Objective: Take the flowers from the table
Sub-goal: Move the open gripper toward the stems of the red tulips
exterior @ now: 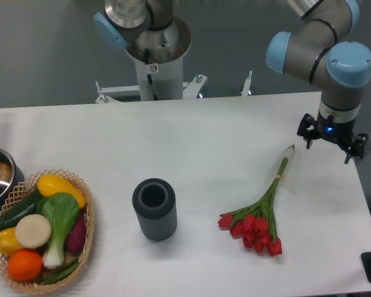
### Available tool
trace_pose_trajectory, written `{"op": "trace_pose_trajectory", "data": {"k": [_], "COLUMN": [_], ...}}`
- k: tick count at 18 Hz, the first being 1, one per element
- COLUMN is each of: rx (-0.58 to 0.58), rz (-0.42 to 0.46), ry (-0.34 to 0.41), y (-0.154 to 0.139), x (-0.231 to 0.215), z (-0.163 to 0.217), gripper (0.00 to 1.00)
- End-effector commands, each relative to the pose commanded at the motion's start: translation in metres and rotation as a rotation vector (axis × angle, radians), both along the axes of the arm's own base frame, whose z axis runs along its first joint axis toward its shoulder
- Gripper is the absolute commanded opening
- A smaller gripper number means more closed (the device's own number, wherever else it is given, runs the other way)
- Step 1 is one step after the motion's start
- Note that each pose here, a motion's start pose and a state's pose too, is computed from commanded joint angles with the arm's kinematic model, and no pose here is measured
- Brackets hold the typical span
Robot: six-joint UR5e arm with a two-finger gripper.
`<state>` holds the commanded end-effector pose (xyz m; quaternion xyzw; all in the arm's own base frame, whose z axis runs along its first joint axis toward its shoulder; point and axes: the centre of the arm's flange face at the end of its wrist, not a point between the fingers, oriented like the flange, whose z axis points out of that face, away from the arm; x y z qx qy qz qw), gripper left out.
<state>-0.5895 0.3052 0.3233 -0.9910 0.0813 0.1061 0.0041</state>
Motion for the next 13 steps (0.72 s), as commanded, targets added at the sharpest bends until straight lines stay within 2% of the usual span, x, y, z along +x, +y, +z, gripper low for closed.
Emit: {"op": "trace_pose_trajectory", "data": {"k": [7, 11, 13], "rx": [0.050, 0.081, 0.095], "rz": [0.018, 0.027, 0.026], "ry": [-0.024, -0.030, -0.014], "y": [0.004, -0.002, 0.002], "x": [0.015, 0.038, 0.052], "z": [-0.005, -0.046, -0.052], "gripper": [1.00, 1.00, 1.00]}}
